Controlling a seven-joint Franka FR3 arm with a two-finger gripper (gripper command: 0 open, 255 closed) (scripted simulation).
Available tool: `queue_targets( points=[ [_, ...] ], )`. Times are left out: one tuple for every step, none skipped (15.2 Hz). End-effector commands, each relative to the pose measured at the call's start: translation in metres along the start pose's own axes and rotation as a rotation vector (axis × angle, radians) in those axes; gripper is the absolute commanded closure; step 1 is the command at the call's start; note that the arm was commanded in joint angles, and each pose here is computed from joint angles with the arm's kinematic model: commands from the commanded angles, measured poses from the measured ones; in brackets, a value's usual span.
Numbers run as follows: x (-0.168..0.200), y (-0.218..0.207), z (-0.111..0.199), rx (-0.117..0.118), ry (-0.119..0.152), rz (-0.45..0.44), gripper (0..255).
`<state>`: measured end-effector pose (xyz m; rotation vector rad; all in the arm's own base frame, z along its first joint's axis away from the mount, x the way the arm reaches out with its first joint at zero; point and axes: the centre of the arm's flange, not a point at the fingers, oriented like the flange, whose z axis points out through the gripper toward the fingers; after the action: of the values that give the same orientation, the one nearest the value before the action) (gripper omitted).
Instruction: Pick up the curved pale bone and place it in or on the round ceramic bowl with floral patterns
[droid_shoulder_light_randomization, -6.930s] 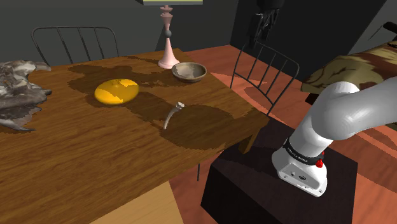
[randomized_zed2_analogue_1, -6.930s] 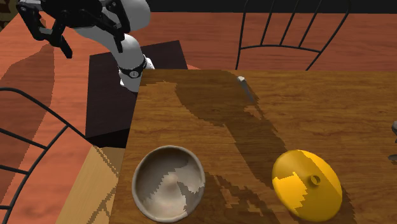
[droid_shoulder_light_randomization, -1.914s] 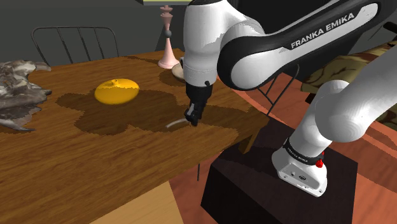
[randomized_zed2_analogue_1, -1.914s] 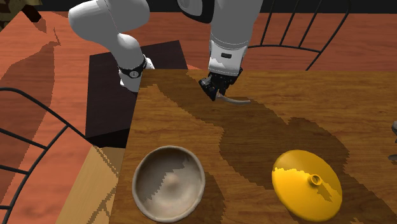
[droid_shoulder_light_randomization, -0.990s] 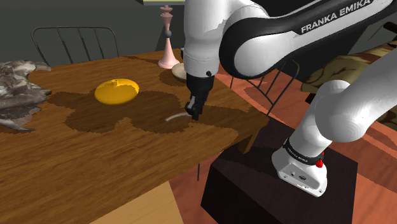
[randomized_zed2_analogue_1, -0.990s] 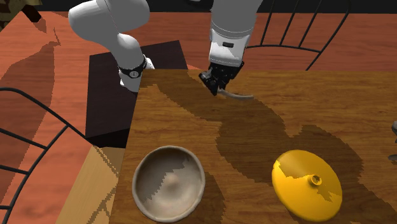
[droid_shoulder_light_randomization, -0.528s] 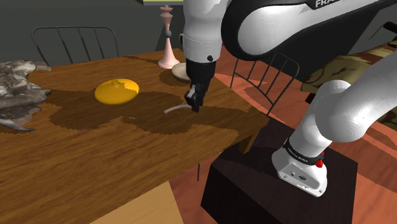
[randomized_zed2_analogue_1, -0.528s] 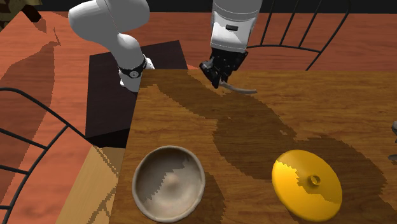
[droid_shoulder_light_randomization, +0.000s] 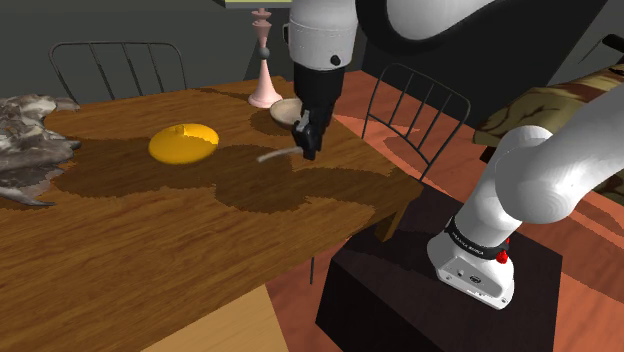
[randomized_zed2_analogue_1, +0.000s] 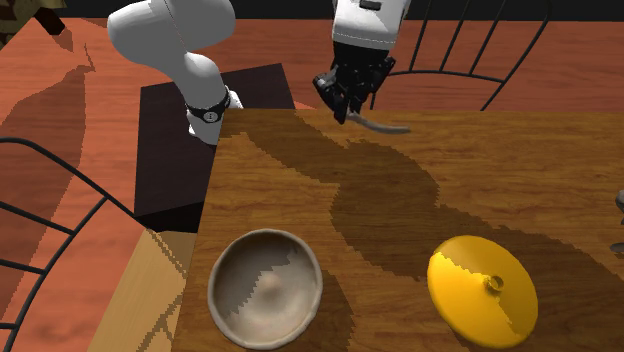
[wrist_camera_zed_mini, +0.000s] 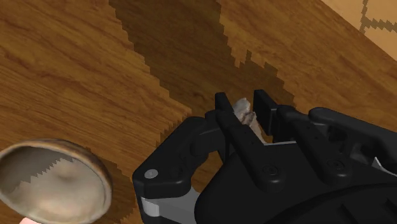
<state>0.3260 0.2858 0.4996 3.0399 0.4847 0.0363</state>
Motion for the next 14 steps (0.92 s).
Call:
queue_targets(
  points=[
    [0.0,0.001,-0.012,0.0,-0.001,0.0,255],
    [0.0,0.001,-0.016,0.0,-0.001,0.0,255],
    [0.005,0.013,-0.016,0.0,-0.001,0.0,255],
    [0.01,0.026,-0.016,0.0,-0.001,0.0,255],
    [0.015,0.038,-0.015,0.0,-0.001,0.0,255],
    [0.021,0.05,-0.015,0.0,-0.001,0.0,255],
    [0.026,0.062,-0.015,0.0,-0.001,0.0,255],
    [0.021,0.048,-0.015,0.0,0.0,0.001,255],
    [0.021,0.048,-0.015,0.0,0.0,0.001,0],
    [0.031,0.041,-0.01,0.008,-0.008,-0.047,0],
    [0.041,0.034,-0.005,0.015,-0.016,-0.096,0],
    [0.051,0.026,0.0,0.023,-0.024,-0.145,0],
    [0.06,0.017,0.004,0.03,-0.032,-0.193,0],
    [0.069,0.008,0.009,0.037,-0.039,-0.242,0]
  ],
)
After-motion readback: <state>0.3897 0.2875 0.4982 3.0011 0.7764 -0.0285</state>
